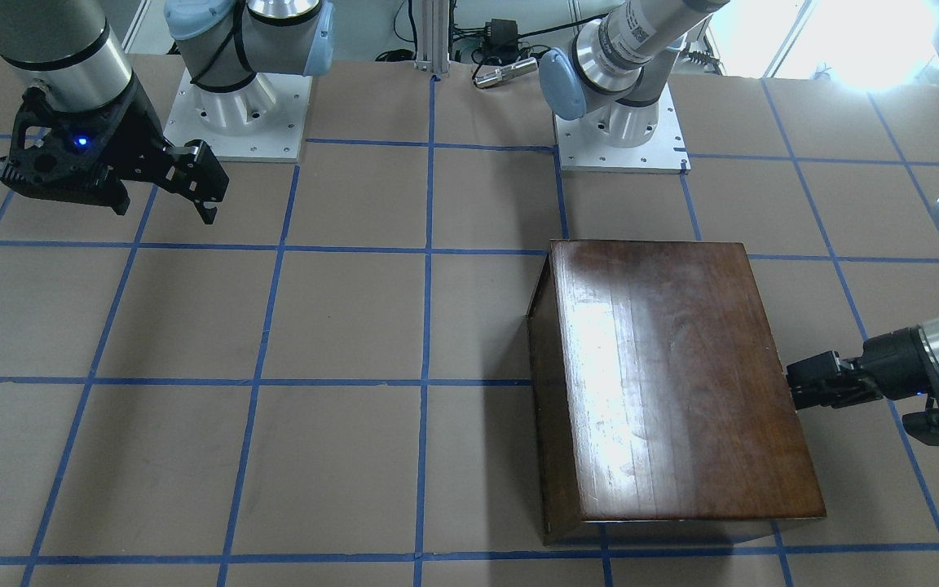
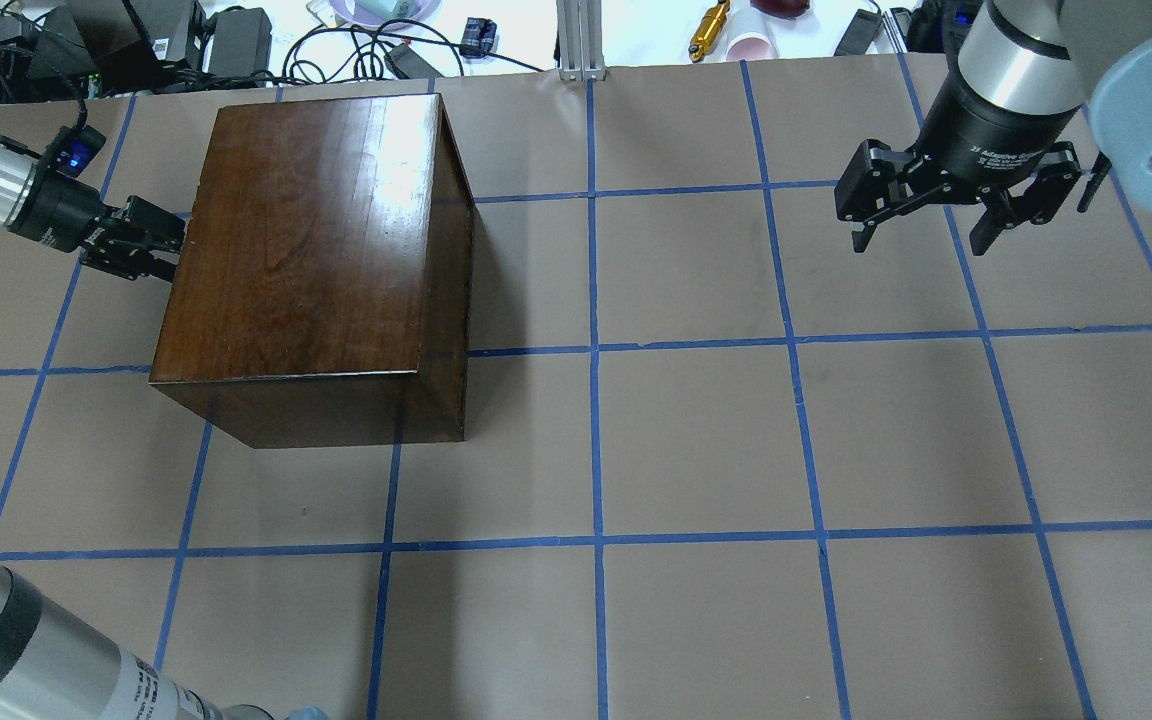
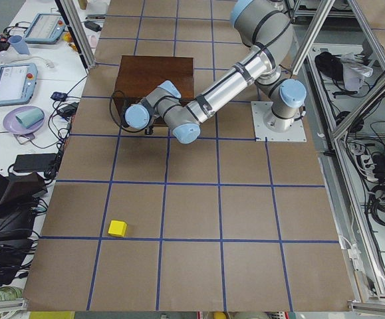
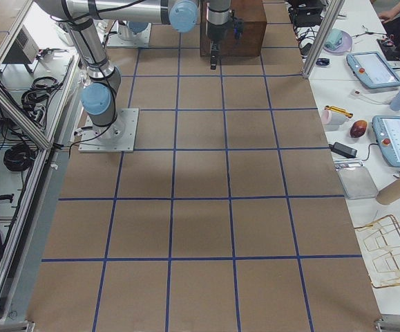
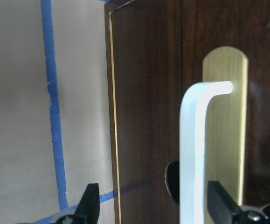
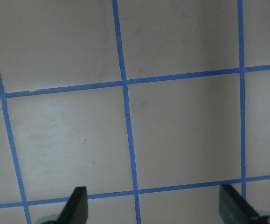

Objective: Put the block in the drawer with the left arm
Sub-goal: 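Move the left gripper down to the drawer's white handle and grasp it, then pull the drawer handle outward away from the cabinet with the left gripper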

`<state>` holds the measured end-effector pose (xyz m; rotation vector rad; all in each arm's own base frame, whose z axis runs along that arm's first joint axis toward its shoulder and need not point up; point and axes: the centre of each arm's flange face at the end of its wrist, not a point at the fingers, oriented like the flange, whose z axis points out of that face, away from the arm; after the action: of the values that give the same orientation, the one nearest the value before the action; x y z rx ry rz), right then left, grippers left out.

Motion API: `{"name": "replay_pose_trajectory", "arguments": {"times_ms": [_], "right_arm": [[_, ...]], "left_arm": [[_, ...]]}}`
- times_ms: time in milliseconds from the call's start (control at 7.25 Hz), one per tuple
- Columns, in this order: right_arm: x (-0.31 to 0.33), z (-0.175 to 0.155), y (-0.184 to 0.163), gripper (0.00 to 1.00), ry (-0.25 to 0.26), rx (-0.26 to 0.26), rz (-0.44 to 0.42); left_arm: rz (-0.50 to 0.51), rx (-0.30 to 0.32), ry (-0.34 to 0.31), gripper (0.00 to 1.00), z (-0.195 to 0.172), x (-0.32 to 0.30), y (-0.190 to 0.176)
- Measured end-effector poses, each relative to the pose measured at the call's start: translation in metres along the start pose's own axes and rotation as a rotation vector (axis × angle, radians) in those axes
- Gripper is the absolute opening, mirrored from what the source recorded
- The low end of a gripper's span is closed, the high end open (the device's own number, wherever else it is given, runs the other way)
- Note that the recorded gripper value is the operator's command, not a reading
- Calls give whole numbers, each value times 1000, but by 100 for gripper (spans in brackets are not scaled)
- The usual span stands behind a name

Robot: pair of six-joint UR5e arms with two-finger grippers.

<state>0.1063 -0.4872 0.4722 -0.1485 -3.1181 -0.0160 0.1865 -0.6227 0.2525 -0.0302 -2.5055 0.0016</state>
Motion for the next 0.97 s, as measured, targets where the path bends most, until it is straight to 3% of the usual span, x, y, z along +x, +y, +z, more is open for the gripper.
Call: {"name": "replay_pose_trajectory", "arguments": {"times_ms": [966], "right_arm": [[0, 0, 0, 100, 0, 0, 0]], "left_arm": [[8, -66, -125, 68, -18, -9, 7]]}}
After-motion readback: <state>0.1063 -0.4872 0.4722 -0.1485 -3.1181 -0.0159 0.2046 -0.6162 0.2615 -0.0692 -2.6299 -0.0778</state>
